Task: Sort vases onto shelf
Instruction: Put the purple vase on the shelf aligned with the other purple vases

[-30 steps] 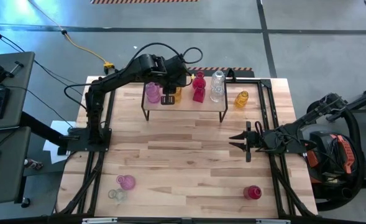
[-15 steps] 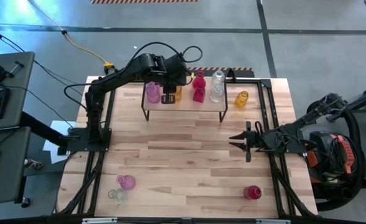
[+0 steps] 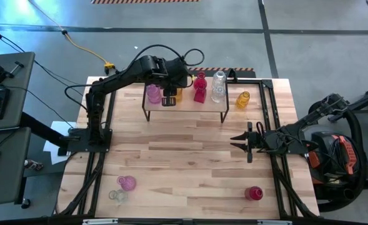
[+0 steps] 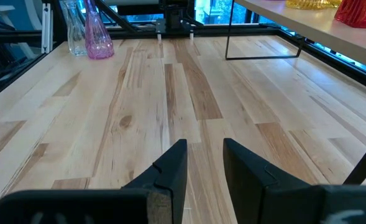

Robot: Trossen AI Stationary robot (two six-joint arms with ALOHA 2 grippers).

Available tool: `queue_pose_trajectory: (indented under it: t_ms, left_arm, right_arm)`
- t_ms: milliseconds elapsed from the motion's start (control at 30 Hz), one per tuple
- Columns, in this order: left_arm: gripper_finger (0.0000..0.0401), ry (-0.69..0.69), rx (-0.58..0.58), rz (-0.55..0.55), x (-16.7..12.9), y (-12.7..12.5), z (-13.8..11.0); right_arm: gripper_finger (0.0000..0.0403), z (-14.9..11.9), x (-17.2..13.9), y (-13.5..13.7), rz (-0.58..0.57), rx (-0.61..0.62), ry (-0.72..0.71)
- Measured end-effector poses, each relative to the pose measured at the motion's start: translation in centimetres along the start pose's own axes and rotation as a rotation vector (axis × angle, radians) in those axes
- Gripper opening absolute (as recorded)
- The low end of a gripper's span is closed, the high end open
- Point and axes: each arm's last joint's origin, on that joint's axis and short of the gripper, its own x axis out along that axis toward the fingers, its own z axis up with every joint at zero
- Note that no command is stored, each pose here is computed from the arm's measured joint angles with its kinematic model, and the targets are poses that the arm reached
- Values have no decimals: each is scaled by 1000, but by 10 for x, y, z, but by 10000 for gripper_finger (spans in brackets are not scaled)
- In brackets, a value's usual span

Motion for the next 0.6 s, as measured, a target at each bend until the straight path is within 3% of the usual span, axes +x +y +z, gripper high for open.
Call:
queue_pose_trajectory:
  t_ms: [600]
  left_arm:
    - [127,-48,15,20,0,3,4]
  right_arm:
    - [87,0,0,0,0,0,0]
